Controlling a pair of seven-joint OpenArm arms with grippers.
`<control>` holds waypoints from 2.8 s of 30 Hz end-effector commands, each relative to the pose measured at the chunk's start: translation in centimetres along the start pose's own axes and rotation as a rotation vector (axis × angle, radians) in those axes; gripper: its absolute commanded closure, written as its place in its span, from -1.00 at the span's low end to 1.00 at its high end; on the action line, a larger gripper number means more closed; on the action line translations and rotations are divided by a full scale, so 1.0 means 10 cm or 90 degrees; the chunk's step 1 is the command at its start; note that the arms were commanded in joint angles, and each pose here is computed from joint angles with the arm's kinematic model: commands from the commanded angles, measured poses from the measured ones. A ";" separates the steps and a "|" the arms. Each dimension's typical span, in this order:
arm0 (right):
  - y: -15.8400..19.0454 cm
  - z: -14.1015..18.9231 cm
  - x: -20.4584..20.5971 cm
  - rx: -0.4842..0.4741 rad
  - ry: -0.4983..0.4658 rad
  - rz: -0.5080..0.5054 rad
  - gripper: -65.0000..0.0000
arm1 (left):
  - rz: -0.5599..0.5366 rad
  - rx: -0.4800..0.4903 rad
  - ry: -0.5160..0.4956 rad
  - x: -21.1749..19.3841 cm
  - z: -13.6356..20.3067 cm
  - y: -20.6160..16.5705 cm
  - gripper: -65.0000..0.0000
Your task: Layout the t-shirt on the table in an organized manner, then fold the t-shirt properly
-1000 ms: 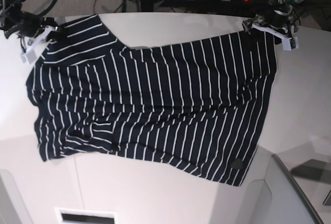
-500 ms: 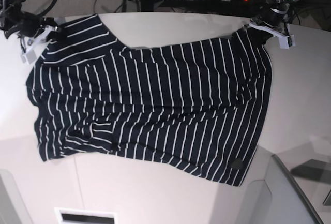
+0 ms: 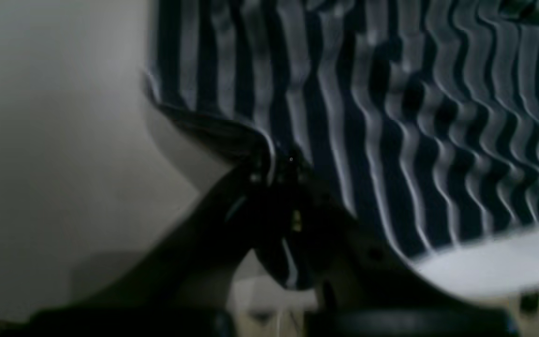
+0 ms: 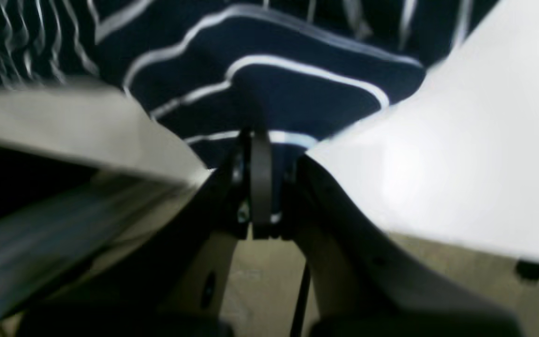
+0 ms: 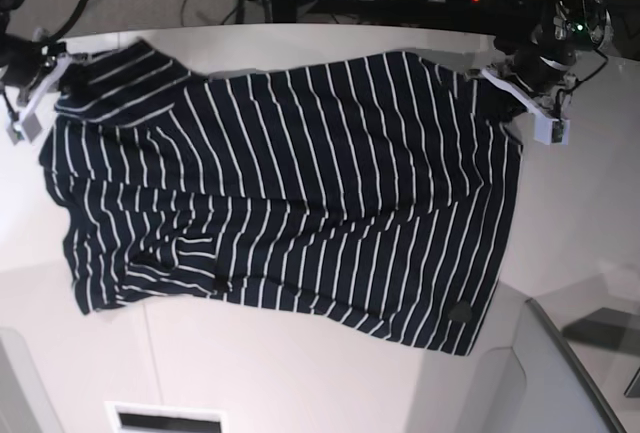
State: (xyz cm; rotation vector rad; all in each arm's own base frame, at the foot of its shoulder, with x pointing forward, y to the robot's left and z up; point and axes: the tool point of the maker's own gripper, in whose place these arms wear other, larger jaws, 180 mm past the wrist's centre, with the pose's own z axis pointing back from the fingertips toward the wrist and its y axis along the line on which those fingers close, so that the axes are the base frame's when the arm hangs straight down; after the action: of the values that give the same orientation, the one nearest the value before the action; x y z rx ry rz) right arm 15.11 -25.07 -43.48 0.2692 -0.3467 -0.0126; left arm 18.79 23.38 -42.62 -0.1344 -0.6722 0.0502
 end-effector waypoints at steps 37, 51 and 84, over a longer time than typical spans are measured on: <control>-0.47 -0.16 1.31 -0.003 -0.062 -0.029 1.00 | -0.153 0.066 0.034 0.81 -0.86 -0.03 1.00; -0.42 1.15 4.44 -0.078 -0.406 0.078 1.00 | -0.238 0.108 -0.148 3.90 -0.92 -0.37 1.00; -1.26 0.26 2.68 -0.145 -0.242 0.047 1.00 | -0.339 -0.038 0.004 0.75 -1.09 -1.13 1.00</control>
State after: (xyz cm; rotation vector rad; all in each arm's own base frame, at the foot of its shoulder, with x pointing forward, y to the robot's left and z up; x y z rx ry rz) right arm 38.39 -38.78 -37.69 0.0303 -0.6583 -0.0316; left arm 30.61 12.24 -45.81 0.0009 -0.6429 -0.4841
